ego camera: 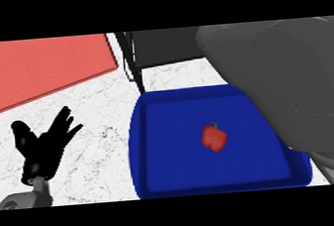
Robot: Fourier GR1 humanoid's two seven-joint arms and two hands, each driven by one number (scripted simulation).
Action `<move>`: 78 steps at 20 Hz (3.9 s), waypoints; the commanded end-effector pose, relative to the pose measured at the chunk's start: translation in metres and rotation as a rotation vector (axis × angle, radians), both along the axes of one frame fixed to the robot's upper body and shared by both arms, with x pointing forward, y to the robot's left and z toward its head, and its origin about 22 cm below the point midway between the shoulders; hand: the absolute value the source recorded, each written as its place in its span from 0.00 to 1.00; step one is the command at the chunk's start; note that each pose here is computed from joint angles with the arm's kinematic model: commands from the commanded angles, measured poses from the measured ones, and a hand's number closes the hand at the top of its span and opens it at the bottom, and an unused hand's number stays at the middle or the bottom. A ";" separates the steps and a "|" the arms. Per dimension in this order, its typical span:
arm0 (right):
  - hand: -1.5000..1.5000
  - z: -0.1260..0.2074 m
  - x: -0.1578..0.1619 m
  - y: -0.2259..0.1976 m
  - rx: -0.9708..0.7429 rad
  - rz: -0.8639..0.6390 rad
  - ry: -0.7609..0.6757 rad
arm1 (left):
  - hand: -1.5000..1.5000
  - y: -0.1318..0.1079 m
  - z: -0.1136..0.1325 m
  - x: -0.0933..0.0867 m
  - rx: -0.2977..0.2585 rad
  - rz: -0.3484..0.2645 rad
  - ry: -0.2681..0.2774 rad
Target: Pick the lemon from the tray and place it in the tiered shelf
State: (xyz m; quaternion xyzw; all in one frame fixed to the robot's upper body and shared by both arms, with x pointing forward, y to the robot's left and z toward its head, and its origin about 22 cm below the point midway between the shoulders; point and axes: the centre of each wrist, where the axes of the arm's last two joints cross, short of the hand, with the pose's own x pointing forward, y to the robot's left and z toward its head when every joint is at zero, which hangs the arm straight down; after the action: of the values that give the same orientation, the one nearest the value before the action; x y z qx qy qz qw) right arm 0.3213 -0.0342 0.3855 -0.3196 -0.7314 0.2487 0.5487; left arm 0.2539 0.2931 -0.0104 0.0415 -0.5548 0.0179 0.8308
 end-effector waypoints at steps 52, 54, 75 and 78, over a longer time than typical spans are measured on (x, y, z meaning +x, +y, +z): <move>0.00 -0.032 0.139 -0.060 0.391 -0.022 0.001 | 0.50 -0.013 -0.014 0.004 0.001 -0.042 0.065; 0.00 -0.018 0.133 -0.058 0.487 -0.008 0.010 | 0.50 -0.006 -0.004 0.003 -0.013 -0.024 0.047; 0.00 0.012 0.119 -0.253 0.784 -0.353 -0.170 | 0.50 -0.007 -0.015 -0.004 0.000 0.012 0.071; 0.00 -0.006 0.113 -0.293 0.784 -0.323 -0.165 | 0.50 -0.020 -0.015 0.000 -0.005 0.021 0.060</move>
State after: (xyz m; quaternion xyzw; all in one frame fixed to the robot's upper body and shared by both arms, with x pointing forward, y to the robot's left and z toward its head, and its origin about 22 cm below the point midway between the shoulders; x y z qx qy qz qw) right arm 0.4445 -0.2911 0.3855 -0.2306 -0.7456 -0.1636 0.6034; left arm 0.2524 0.2933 -0.0131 0.0488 -0.5535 0.0231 0.8311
